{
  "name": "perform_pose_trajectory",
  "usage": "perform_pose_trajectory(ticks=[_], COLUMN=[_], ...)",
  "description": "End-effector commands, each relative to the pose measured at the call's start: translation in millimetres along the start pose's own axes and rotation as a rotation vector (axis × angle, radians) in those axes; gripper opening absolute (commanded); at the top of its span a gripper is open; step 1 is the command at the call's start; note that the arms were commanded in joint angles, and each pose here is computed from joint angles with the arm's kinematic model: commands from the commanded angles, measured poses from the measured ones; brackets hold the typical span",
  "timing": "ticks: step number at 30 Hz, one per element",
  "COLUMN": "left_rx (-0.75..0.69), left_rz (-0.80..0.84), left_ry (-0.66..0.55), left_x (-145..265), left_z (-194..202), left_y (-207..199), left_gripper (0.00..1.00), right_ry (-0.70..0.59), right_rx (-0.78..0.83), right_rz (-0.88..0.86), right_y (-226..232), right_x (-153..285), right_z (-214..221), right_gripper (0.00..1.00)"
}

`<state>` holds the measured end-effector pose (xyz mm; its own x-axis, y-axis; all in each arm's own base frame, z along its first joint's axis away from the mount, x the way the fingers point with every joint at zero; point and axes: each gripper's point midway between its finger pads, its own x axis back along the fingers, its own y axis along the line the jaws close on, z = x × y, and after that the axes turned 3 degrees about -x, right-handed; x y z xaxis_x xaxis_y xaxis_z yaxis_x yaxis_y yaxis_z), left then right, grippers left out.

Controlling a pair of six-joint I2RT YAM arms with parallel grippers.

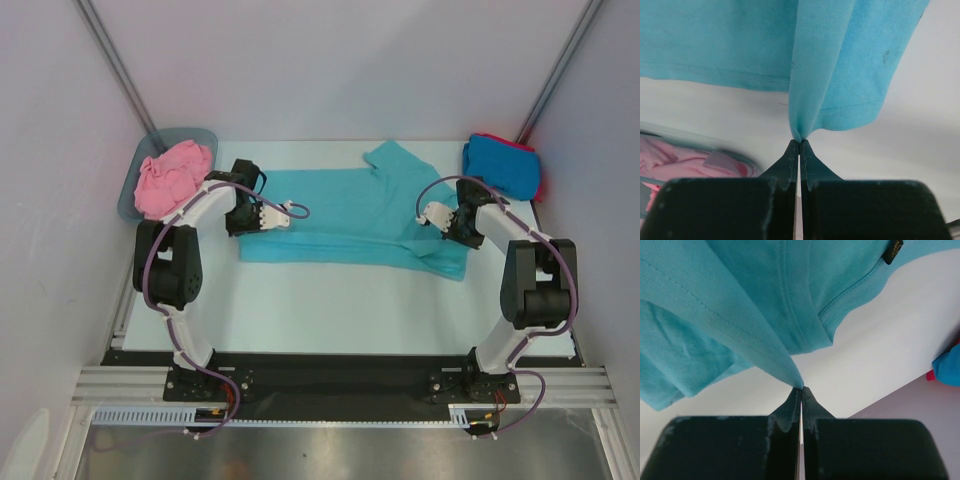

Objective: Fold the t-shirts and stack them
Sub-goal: Fold the tshirt

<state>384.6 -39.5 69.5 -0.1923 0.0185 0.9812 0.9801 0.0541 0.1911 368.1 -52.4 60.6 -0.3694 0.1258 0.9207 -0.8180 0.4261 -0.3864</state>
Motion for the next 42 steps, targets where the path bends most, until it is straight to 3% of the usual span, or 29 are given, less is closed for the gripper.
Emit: perform_pose_trajectory(ticks=[1,42], left_rx=[0.036,0.009], left_rz=[-0.046,-0.081], left_ry=[-0.017,-0.024], left_x=[8,-2], left_z=[0,-16], left_y=[16,33], left_gripper=[0.0,0.0], right_ry=[0.009,-0.034], right_rx=[-0.035,-0.067], right_rz=[0.083,0.221], right_y=[-28,-75], right_x=[3,-3], right_z=[-1,-25], right_gripper=[0.0,0.0])
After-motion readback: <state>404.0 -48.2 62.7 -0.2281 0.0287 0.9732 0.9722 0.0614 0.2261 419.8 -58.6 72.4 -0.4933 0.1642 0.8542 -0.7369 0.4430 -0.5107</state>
